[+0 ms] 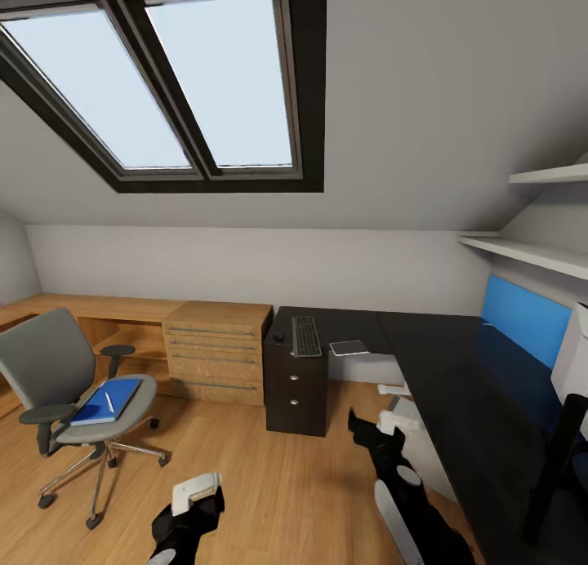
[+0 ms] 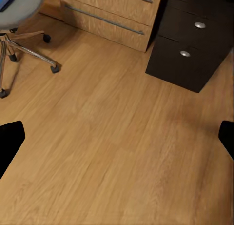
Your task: In the bedroom, organize the workspace by keeping the computer under the desk, ensuring the monitor is on the desk, placing the keyboard on the desk next to the monitor, placing the mouse on the desk next to the keyboard, moving the folder from the swivel chair onto the desk next to the mouse, stacking the notebook on top of the folder with the pen on top of the notebook, and positioning the swivel chair next to the desk.
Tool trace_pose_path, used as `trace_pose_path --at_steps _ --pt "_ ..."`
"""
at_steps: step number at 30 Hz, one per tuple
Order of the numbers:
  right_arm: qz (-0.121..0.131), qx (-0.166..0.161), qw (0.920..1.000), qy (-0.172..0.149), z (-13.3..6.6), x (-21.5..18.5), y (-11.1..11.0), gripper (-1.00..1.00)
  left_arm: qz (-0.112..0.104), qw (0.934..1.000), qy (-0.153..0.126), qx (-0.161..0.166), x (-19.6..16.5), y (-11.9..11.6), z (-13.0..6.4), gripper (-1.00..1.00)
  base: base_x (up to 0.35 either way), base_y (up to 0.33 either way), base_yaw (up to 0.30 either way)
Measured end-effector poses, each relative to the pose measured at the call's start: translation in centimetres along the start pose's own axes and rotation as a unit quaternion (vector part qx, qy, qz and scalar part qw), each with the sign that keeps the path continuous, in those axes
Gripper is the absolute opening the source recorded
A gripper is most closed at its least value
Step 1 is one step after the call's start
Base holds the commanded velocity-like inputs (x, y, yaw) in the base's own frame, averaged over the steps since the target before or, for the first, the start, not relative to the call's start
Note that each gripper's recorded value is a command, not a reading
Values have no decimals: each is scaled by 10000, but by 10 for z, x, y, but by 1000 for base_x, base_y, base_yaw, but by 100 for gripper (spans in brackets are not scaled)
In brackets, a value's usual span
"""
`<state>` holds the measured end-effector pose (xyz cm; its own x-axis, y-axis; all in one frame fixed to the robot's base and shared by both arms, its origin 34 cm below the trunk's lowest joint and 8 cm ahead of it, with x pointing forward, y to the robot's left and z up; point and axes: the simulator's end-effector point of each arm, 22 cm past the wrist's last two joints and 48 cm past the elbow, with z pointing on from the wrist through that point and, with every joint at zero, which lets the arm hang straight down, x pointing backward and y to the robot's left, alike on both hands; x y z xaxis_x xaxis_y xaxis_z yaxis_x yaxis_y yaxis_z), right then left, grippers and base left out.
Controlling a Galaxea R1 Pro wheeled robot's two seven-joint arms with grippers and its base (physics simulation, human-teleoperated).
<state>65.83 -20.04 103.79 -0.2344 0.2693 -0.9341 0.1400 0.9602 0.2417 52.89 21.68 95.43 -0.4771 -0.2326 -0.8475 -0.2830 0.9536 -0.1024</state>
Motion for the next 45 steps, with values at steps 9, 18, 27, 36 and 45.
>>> trace_pose_path --at_steps 9,18,27,36,45 --pt "103 177 9998 -66 -23 -68 -3 100 -223 9990 -275 283 -57 -22 -28 100 0 0 0" --pt "142 312 9993 172 -31 -45 -18 100 -206 9994 -201 172 -52 -17 -25 100 -57 -42 -25" --pt "134 475 9988 78 -31 -46 -26 100 -194 9994 -225 157 -54 -15 -25 100 -231 -218 -14" --pt "89 505 9987 61 -31 -47 -30 100 -210 9994 -240 128 -55 -12 -24 100 -138 -310 -22" --pt "81 506 9987 50 -31 -48 -31 100 -210 9994 -241 117 -55 -11 -24 100 -37 -318 -210"
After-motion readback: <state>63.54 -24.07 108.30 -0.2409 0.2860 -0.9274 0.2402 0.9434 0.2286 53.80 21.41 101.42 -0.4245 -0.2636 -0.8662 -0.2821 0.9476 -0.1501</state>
